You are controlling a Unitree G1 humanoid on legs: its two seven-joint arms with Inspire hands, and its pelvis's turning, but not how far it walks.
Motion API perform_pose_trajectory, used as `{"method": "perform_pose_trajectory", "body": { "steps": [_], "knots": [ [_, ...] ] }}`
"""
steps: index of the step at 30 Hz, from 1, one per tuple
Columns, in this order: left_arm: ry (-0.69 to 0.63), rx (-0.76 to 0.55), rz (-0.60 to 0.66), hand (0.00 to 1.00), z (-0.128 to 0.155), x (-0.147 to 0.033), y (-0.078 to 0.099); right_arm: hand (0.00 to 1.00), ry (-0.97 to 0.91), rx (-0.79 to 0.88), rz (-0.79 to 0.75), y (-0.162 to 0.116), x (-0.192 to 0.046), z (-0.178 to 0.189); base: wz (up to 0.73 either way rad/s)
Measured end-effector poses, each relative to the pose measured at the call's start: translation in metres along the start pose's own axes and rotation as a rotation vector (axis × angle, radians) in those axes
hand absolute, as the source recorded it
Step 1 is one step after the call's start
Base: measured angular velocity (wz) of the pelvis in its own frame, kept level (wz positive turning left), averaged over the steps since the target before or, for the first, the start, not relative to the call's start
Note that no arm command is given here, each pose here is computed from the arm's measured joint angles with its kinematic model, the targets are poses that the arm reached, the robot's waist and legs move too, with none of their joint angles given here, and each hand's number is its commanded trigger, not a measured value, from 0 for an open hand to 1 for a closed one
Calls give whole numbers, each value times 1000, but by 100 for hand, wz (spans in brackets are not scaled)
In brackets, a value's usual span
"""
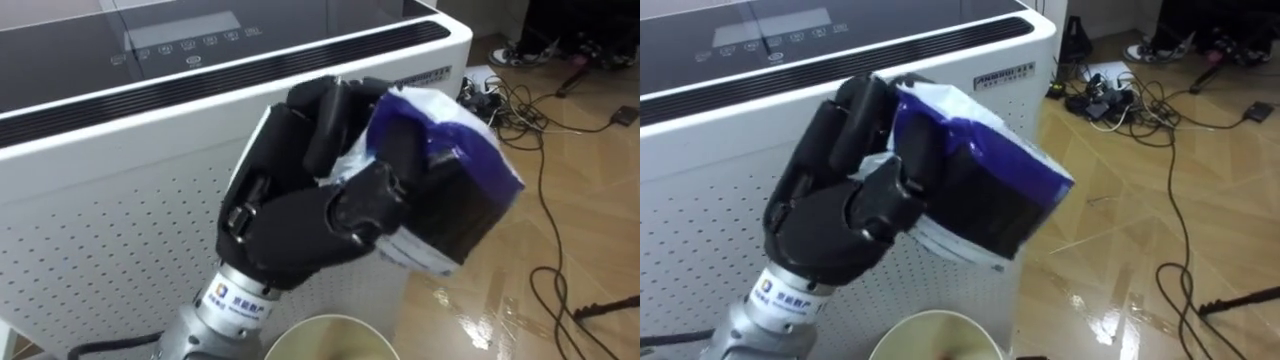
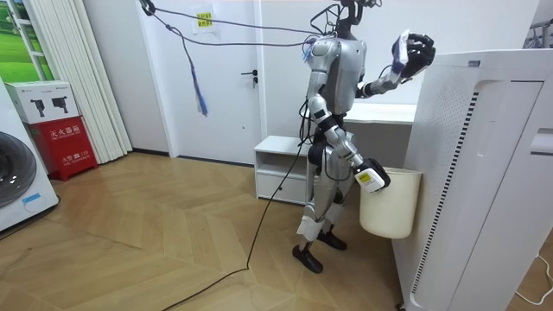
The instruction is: Pick garbage
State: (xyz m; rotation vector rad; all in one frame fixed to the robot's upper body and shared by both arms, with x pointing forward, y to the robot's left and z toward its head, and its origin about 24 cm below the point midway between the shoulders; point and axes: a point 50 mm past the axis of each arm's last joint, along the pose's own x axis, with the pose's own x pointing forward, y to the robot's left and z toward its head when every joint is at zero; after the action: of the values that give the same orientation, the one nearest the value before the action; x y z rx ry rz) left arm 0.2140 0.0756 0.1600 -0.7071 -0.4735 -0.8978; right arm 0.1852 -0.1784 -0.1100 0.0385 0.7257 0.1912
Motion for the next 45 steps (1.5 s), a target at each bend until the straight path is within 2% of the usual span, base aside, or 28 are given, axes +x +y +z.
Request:
{"method": "perform_pose_trajectory", "body": {
  "steps": [8, 13, 19, 22, 28, 37, 38, 39, 40, 41, 45],
  "knots": [
    [62, -24, -91, 100, -5, -2, -2, 100, 28, -7, 2, 0, 0, -3, -5],
    [135, -14, -73, 100, -11, -11, 5, 100, 33, -17, -4, -2, -1, -2, -2],
    [283, 36, 43, 100, -31, -33, 31, 100, 40, -26, -13, -7, -2, -3, -2],
    [426, 150, 88, 100, -47, -53, 40, 100, 39, -53, -17, -9, -2, -1, 0],
    [612, 178, 166, 100, -72, -87, 52, 100, 41, -65, -25, -13, -3, 0, 0],
    [681, 122, 144, 100, -89, -97, 44, 100, 69, -55, -33, -15, -2, -5, 0],
    [691, 116, 147, 74, -91, -100, 43, 100, 68, -55, -33, -15, -2, -5, 5],
    [703, 111, 153, 56, -92, -102, 44, 100, 68, -56, -34, -15, -2, -4, 7],
    [708, 109, 155, 22, -93, -103, 44, 100, 69, -56, -34, -16, -2, -4, 9],
    [718, 104, 162, 0, -94, -105, 44, 100, 72, -56, -35, -16, -2, -4, 10],
    [758, 88, 191, 0, -98, -115, 47, 100, 68, -52, -38, -16, -1, -2, 4]
  ]
}}
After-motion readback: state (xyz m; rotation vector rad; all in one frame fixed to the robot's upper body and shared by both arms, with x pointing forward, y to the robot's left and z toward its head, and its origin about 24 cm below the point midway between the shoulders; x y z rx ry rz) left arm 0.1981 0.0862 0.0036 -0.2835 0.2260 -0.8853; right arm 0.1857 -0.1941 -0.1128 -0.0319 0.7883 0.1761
